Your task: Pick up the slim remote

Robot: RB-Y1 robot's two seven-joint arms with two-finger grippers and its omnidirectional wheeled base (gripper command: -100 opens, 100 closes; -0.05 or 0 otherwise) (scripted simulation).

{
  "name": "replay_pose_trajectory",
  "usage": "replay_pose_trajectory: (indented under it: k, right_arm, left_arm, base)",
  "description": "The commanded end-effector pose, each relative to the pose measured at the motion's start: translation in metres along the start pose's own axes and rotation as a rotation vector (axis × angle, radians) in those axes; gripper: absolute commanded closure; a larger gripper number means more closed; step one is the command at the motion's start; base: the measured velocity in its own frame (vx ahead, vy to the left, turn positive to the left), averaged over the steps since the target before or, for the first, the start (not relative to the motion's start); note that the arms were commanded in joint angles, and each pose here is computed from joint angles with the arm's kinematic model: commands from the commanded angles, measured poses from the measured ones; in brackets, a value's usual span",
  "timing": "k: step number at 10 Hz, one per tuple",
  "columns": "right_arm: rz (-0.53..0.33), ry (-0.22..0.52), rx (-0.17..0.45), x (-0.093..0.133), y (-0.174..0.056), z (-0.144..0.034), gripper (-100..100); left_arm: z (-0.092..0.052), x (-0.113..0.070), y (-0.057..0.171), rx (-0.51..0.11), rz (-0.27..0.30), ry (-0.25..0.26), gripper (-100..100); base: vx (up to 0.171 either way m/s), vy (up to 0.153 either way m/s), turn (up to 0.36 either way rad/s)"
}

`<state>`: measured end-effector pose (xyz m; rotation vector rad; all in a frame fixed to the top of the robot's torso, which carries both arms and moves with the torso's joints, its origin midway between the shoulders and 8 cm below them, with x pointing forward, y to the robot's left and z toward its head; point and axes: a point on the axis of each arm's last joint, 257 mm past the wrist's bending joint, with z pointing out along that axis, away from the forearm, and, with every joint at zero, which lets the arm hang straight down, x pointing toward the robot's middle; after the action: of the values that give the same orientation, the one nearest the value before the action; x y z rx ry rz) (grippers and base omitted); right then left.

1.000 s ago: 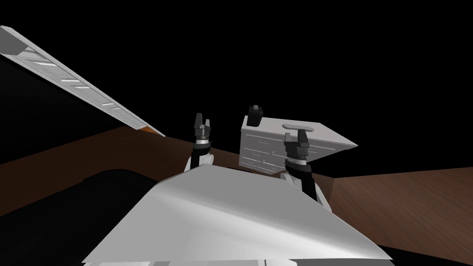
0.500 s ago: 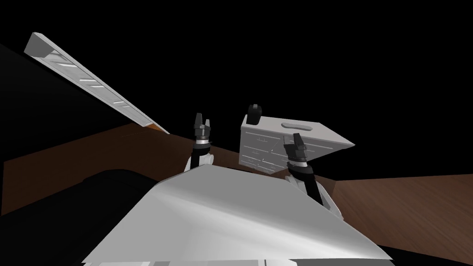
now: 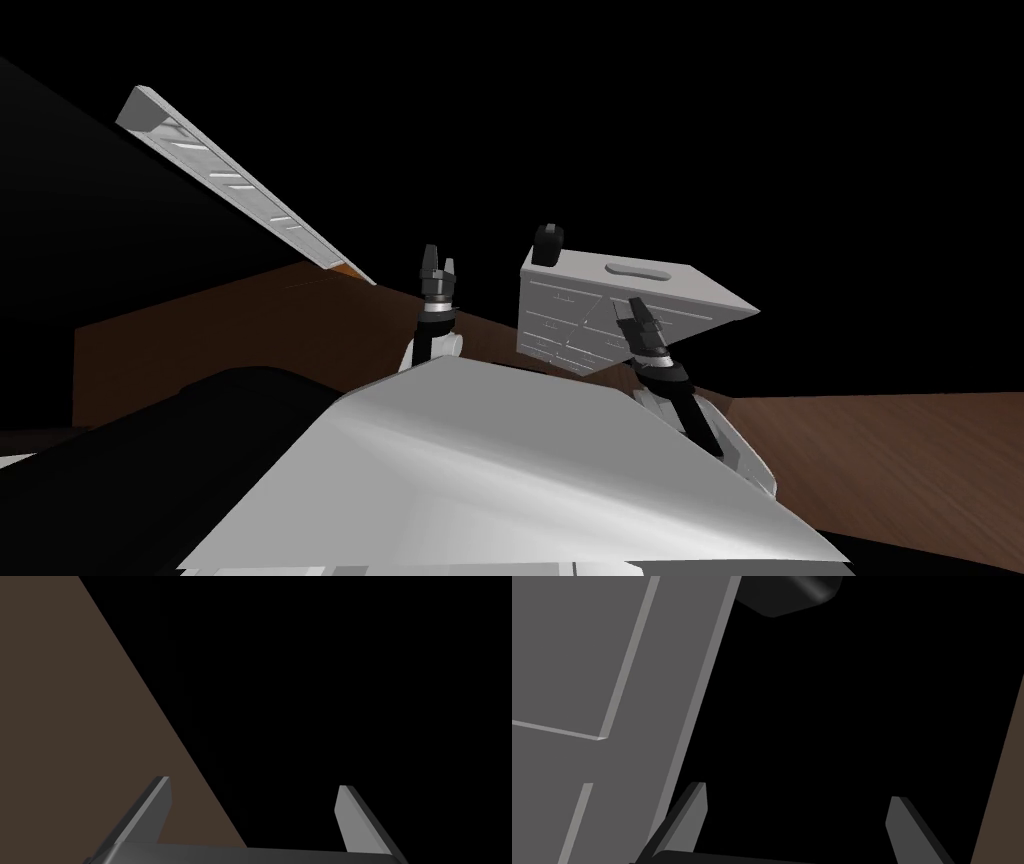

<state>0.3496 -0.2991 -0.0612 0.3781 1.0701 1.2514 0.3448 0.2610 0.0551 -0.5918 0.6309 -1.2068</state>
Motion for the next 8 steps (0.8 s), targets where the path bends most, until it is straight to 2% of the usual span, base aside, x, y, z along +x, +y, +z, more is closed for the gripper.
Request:
replay_pose_trajectory:
  k: [1, 3, 4, 5, 6, 8]
  right_arm:
    - [-0.017, 0.052, 0.019, 0.001, -0.011, -0.014, -100]
    - [-0.035, 0.091, 0.034, 0.001, -0.017, -0.015, -100]
    - [-0.047, 0.131, 0.054, 0.000, -0.027, -0.028, -100]
    - [-0.060, 0.156, 0.063, -0.001, -0.031, -0.030, -100]
    - [-0.068, 0.195, 0.075, -0.002, -0.037, -0.041, -100]
    - [-0.091, 0.237, 0.095, -0.004, -0.044, -0.044, -100]
  left_arm:
    - [0.000, 0.000, 0.000, 0.000, 0.000, 0.000, 0]
    - [0.000, 0.000, 0.000, 0.000, 0.000, 0.000, 0]
    - [0.000, 0.000, 0.000, 0.000, 0.000, 0.000, 0]
    - [0.000, 0.000, 0.000, 0.000, 0.000, 0.000, 0]
    - [0.000, 0.000, 0.000, 0.000, 0.000, 0.000, 0]
    - [0.000, 0.000, 0.000, 0.000, 0.000, 0.000, 0]
  base:
    - [-0.080, -0.056, 0.132]
    - [-0.046, -0.038, 0.038]
    - [-0.053, -0.033, 0.149]
    - [-0.064, -0.041, 0.073]
    - [-0.084, -0.059, 0.120]
    - [-0.055, -0.038, 0.039]
